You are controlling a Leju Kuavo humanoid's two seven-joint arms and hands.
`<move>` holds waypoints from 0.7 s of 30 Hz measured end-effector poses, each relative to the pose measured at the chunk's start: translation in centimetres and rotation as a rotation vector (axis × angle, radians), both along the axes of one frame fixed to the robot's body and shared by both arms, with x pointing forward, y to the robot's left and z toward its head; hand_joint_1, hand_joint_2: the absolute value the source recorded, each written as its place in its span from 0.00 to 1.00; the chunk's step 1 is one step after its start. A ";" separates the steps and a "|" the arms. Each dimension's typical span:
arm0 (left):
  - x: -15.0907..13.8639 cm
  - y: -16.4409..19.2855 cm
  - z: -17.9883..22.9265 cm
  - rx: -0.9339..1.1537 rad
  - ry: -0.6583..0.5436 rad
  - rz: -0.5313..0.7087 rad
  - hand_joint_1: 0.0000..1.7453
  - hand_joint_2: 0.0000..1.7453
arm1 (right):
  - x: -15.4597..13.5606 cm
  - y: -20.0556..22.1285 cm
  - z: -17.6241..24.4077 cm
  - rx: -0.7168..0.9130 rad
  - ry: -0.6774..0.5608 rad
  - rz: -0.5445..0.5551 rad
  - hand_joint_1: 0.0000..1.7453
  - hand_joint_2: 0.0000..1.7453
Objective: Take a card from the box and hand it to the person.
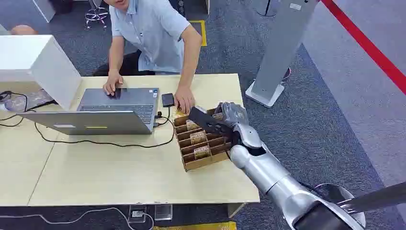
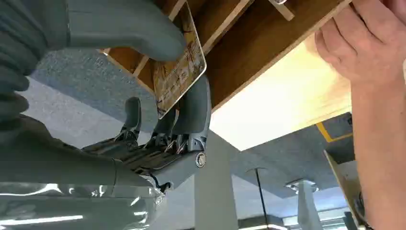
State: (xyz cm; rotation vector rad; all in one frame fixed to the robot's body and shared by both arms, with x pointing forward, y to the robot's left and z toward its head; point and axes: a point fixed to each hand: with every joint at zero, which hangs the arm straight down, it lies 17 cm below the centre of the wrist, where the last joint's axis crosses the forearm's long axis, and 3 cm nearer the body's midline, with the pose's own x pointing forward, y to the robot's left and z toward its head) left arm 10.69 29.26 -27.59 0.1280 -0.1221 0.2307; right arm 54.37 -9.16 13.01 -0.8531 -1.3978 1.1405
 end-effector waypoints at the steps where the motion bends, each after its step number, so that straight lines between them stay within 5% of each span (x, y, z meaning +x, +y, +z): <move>1: 0.0 0.0 0.0 0.000 0.000 -0.001 0.00 1.00 | 0.0 0.0 0.0 0.000 -0.001 -0.001 0.65 1.00; 6: 0.0 0.0 0.0 0.001 0.001 -0.007 0.00 1.00 | 0.1 -0.2 0.0 0.003 -0.006 -0.006 0.84 1.00; 21: 0.0 0.0 0.0 0.002 0.001 -0.013 0.00 1.00 | 0.1 -0.2 0.2 0.003 -0.013 -0.006 0.87 1.00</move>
